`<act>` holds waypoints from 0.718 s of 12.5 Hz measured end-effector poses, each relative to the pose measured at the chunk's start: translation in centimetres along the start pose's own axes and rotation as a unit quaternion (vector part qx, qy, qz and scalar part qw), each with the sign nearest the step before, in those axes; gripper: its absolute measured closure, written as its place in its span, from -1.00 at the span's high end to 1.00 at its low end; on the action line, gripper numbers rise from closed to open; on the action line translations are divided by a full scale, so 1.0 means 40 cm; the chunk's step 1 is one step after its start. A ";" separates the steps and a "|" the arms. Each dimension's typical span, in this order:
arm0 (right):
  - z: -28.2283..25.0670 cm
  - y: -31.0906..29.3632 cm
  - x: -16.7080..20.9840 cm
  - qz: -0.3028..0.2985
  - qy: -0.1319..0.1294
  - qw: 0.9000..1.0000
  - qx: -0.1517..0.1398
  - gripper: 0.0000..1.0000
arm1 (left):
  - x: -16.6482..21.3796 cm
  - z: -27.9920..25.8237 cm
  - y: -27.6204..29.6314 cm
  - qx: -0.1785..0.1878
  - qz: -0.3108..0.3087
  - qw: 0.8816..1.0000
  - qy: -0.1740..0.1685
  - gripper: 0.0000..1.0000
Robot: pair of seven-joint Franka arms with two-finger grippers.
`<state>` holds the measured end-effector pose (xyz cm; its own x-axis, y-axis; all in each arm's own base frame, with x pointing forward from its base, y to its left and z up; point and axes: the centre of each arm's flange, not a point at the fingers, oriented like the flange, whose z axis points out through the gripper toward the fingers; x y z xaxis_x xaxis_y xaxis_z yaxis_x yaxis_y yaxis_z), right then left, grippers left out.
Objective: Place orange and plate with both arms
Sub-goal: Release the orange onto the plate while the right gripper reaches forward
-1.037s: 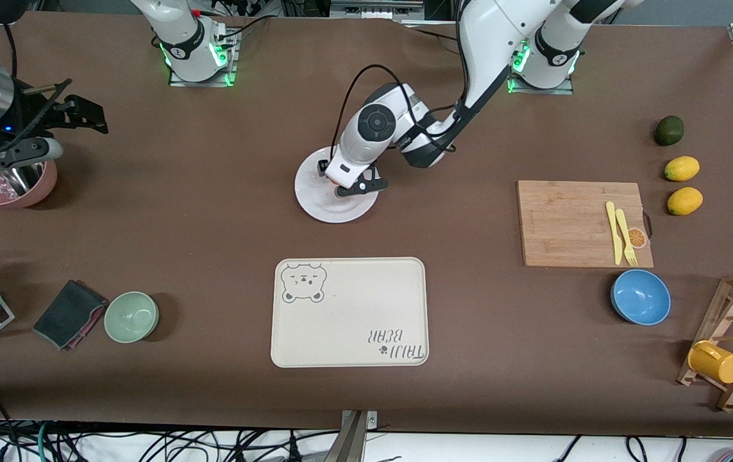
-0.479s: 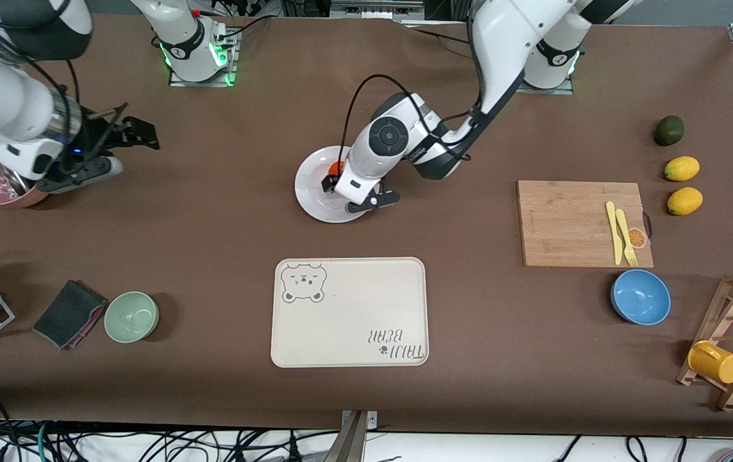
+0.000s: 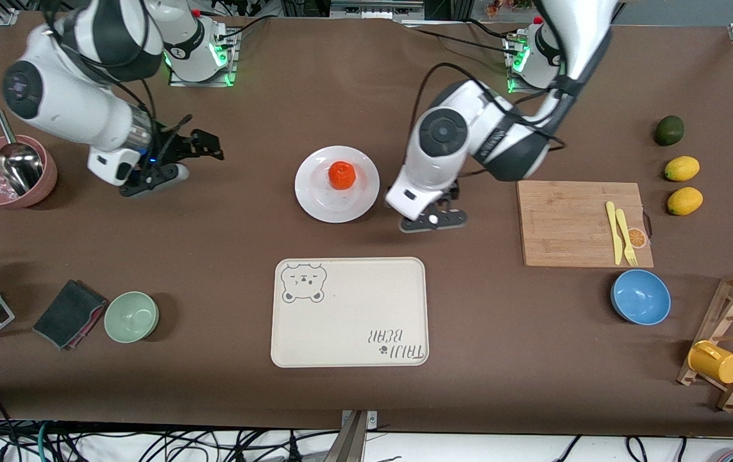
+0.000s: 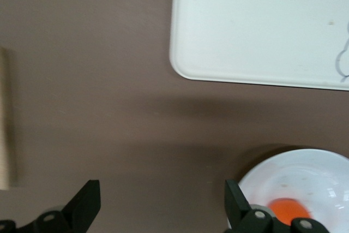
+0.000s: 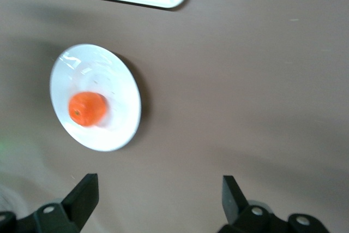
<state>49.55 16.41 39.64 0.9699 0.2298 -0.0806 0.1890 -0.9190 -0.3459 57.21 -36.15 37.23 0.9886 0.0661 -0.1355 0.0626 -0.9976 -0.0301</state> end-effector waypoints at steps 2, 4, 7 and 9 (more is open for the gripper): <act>0.121 -0.050 -0.031 0.019 0.023 0.999 0.033 1.00 | 0.088 -0.084 -0.162 0.003 0.029 1.000 -0.005 1.00; 0.222 -0.074 -0.071 0.042 0.031 0.997 0.060 1.00 | 0.133 -0.208 -0.333 -0.001 0.016 1.000 0.014 1.00; 0.339 -0.036 -0.117 0.046 0.038 0.990 0.128 1.00 | 0.094 -0.404 -0.547 0.013 -0.012 0.999 0.035 1.00; 0.416 0.006 -0.139 0.039 0.052 0.983 0.175 1.00 | 0.042 -0.517 -0.642 0.015 -0.013 0.998 0.057 1.00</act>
<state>41.66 20.23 24.45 0.9932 0.1127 -0.0303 0.0669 -0.7625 -0.6436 60.09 -10.88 58.25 0.9959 0.0882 -0.0216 0.0867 -0.9943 -0.0627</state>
